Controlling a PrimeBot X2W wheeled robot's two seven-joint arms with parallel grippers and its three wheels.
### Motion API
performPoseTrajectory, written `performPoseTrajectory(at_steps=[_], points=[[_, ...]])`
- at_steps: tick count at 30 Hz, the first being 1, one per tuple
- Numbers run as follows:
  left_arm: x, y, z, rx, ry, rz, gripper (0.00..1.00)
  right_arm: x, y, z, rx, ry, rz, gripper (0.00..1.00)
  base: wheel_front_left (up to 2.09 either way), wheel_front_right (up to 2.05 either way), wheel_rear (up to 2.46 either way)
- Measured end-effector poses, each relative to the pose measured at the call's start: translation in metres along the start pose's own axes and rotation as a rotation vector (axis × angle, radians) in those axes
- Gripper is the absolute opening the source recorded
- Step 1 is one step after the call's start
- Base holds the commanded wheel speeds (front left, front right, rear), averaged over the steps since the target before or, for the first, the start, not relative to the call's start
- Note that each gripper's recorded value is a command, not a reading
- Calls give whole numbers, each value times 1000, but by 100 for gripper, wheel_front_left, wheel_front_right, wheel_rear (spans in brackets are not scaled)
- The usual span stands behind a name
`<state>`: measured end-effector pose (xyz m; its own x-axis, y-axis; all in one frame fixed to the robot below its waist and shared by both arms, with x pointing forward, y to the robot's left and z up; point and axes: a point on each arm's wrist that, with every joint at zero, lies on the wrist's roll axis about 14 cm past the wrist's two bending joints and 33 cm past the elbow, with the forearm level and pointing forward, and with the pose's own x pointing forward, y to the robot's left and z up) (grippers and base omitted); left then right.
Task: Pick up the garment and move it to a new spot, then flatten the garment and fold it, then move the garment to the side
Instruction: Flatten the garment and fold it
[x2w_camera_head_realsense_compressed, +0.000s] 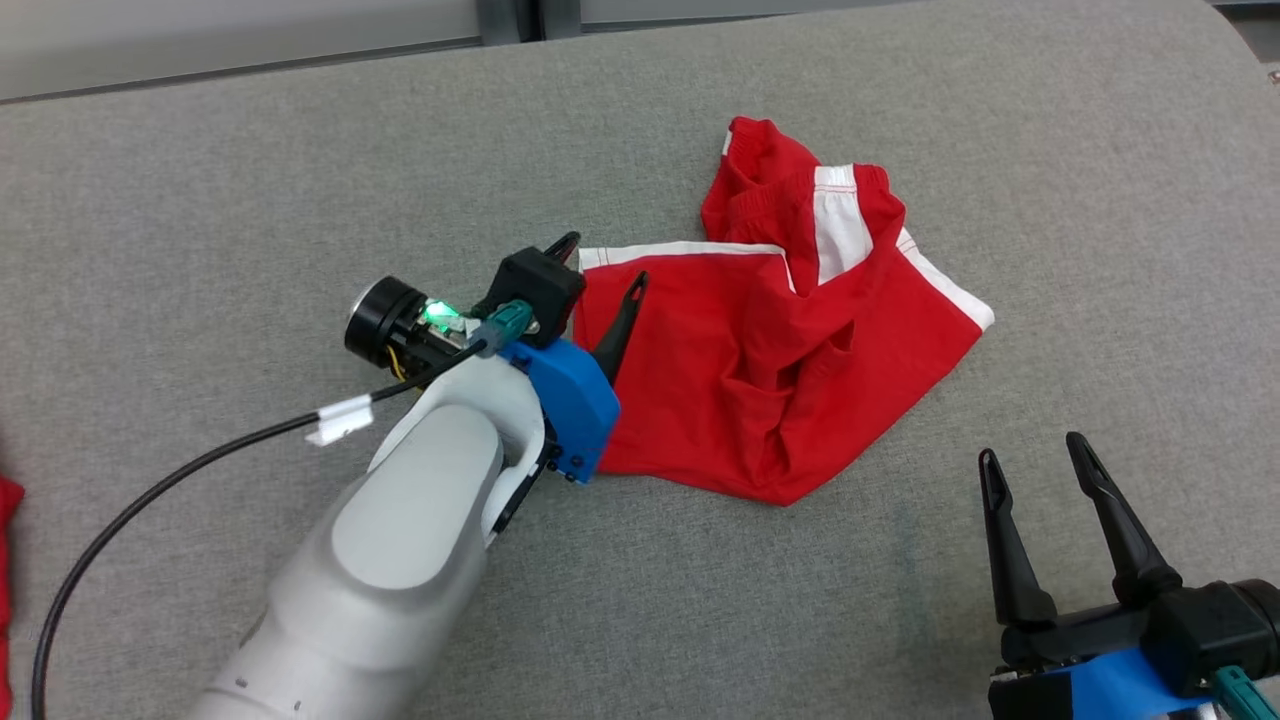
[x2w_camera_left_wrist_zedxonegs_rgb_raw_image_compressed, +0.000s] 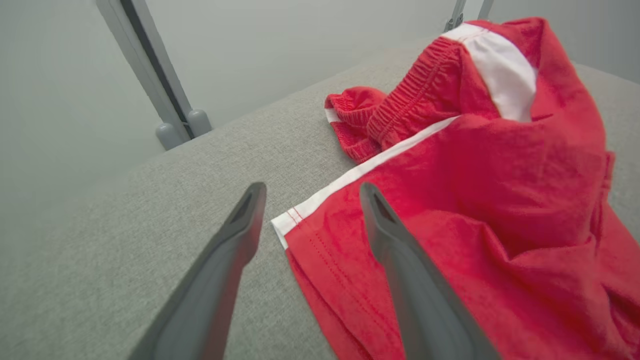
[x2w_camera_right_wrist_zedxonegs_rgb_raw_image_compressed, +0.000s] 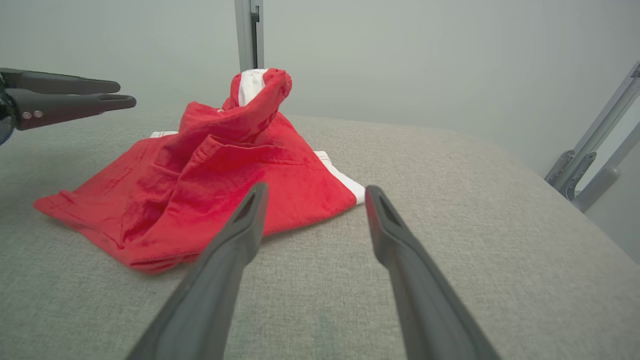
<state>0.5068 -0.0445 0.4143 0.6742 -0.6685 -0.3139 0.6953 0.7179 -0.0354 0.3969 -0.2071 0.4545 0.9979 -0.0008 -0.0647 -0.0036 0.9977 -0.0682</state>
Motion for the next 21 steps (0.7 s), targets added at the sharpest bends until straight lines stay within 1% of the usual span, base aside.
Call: performPoseTrajectory(at_steps=[4, 6, 9, 12, 14, 16, 21], points=[[15, -15, -12, 58, 76, -77, 100, 2, -4, -1, -4, 4, -11, 100, 0, 0, 0], [20, -15, -18, 90, 115, -99, 100, 1, -7, -3, -3, 10, -21, 100, 0, 0, 0], [26, -2, -23, 126, 148, -92, 100, 1, -10, -6, -1, 19, -29, 100, 0, 0, 0], [30, 24, -35, 160, 208, -45, 100, 3, -11, -7, 3, 21, -33, 100, 0, 0, 0], [28, 32, -51, 143, 271, -24, 100, 3, -13, -8, 6, 23, -41, 100, 0, 0, 0], [29, 25, -58, 108, 299, -35, 100, 3, -14, -8, 10, 25, -45, 100, 0, 0, 0], [32, 10, -60, 48, 294, -71, 100, 3, -16, -10, 8, 29, -48, 100, 0, 0, 0]])
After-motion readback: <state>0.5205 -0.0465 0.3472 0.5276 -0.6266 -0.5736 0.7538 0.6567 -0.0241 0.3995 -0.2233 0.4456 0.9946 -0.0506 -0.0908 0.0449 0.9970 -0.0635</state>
